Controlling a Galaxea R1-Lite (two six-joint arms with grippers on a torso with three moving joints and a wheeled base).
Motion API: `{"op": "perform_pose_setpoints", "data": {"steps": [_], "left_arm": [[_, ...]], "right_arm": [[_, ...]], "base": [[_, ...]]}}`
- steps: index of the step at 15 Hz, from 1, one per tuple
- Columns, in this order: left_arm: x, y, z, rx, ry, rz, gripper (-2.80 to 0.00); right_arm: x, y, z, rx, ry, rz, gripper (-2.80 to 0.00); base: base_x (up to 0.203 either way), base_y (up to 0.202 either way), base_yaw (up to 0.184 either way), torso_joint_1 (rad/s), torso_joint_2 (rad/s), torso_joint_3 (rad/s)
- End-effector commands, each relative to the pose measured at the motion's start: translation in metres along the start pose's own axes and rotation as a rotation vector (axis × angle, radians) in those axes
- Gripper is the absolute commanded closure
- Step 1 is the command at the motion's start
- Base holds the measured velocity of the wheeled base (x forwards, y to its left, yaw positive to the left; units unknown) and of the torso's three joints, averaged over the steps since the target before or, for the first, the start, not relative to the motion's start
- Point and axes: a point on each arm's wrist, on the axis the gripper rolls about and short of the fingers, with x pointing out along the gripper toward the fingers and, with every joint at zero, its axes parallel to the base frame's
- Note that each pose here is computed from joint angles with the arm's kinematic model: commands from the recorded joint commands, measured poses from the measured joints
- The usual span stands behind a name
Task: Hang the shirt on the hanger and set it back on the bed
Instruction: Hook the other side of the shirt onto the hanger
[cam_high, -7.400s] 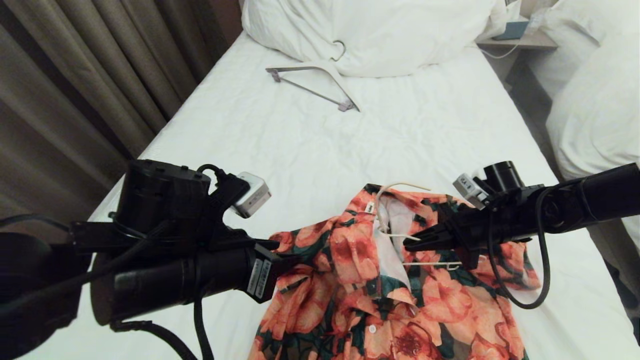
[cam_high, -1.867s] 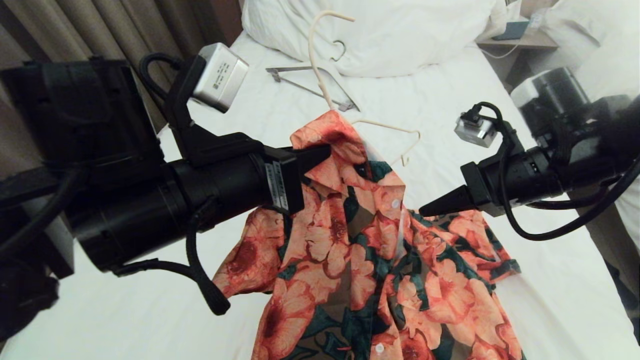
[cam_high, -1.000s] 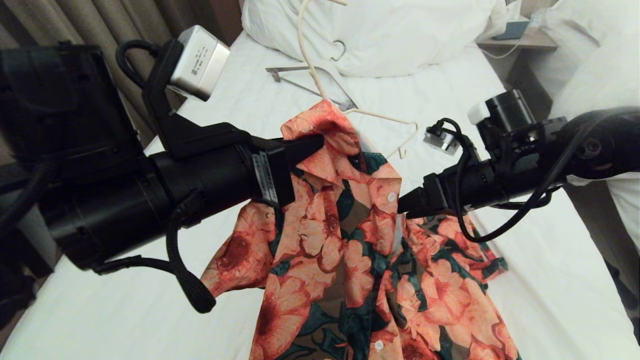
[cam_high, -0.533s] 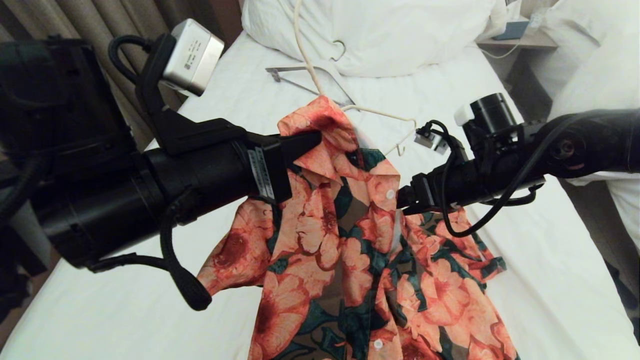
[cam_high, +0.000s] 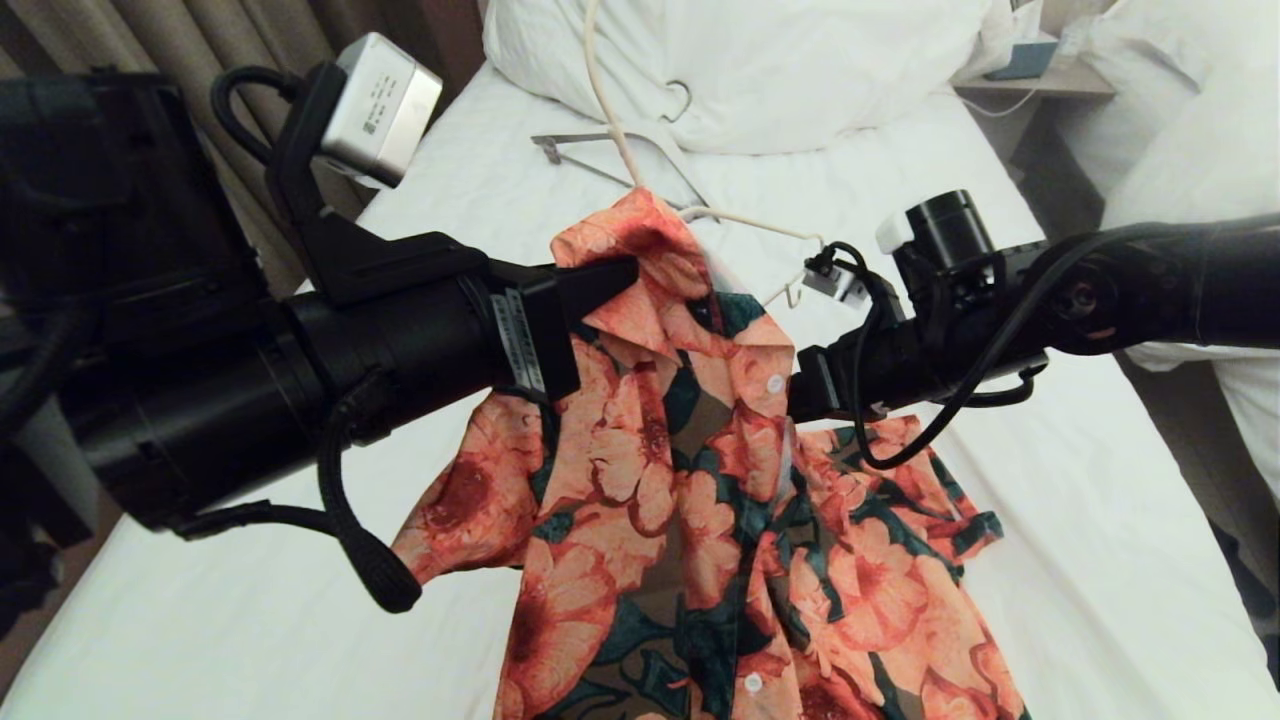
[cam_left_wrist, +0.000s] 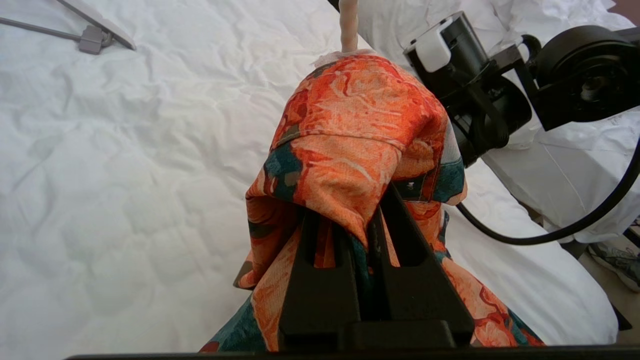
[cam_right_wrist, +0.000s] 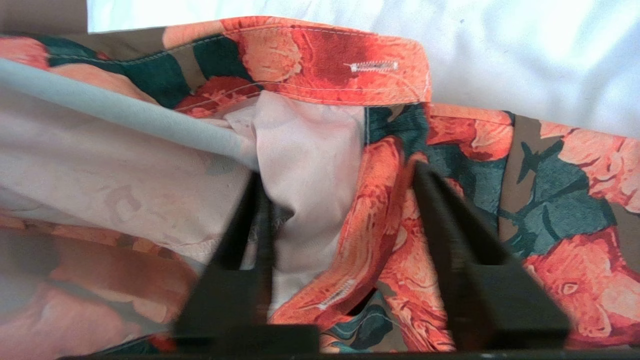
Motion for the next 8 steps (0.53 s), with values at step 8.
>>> {"op": "perform_pose_setpoints", "data": {"steps": [8], "left_arm": [[-0.001, -0.001, 0.0, -0.001, 0.001, -0.005, 0.0]], "right_arm": [[-0.024, -0.007, 0.002, 0.021, -0.044, -0.072, 0.0]], "base": [[0.0, 0.0, 0.0, 0.0, 0.0, 0.0]]}}
